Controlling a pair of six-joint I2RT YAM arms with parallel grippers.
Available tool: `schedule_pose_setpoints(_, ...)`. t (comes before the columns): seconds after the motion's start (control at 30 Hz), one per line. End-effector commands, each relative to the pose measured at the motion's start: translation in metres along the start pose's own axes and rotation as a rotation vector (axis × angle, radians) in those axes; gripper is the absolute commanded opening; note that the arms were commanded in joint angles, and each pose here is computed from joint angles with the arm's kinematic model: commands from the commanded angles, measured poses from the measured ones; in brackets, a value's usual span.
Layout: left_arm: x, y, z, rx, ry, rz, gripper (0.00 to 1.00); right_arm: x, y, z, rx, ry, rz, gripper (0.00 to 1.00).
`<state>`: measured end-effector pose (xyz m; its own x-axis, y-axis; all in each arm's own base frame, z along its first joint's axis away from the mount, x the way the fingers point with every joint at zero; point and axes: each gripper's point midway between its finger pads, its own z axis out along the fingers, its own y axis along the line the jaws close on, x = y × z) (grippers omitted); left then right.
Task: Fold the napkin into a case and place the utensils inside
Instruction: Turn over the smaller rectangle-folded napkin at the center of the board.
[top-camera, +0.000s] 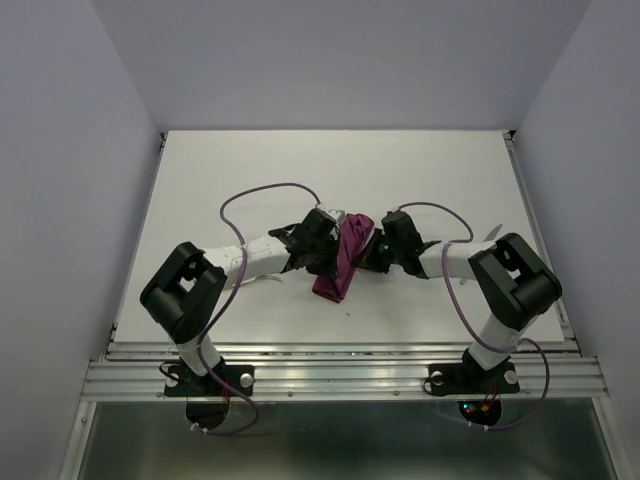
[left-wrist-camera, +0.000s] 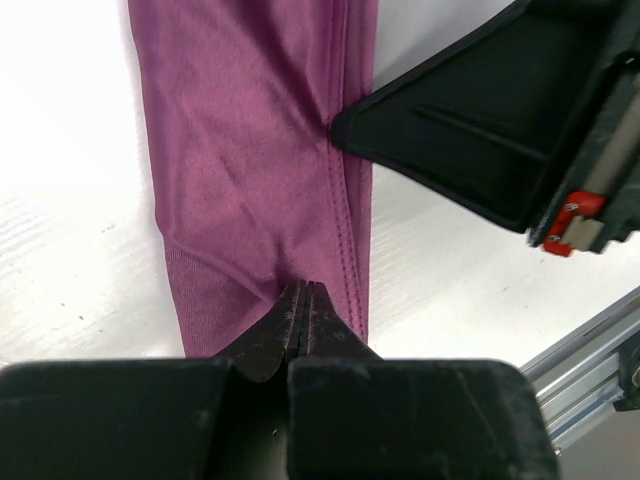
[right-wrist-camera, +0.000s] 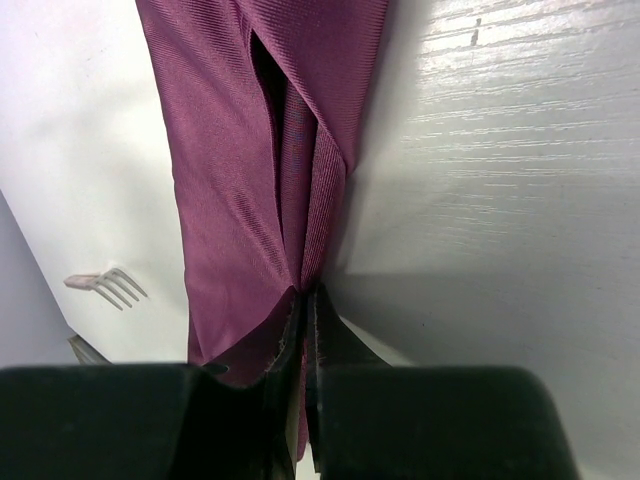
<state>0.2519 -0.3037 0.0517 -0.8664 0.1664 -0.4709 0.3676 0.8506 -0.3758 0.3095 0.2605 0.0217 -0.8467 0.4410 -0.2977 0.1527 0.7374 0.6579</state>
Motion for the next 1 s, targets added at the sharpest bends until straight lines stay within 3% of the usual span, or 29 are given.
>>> schedule_pose_setpoints(0.0, -0.002, -0.002, 0.002, 0.007, -0.035, -0.023, 0.00, 0.000, -0.014, 0.004, 0.069, -0.014, 0.003, 0.01)
schedule_pose_setpoints(0.3, 0.026, -0.013, 0.025, 0.039, 0.051, 0.013, 0.00, 0.000, -0.014, 0.004, 0.073, -0.017, 0.012, 0.01)
schedule_pose_setpoints(0.57, 0.006, -0.030, 0.023, -0.038, 0.034, 0.151, 0.00, -0.002, -0.010, 0.005, 0.064, -0.018, 0.023, 0.01)
schedule_pose_setpoints(0.67, -0.015, -0.039, 0.005, -0.019, -0.019, 0.153, 0.00, -0.006, -0.007, 0.002, 0.062, -0.034, 0.017, 0.14)
schedule_pose_setpoints(0.77, -0.037, -0.045, -0.011, -0.023, -0.067, 0.158, 0.00, -0.013, -0.003, -0.006, 0.066, -0.066, -0.003, 0.38)
schedule_pose_setpoints(0.97, -0.056, -0.053, -0.020, -0.029, -0.097, 0.166, 0.03, -0.058, -0.016, -0.042, 0.068, -0.195, 0.057, 0.50)
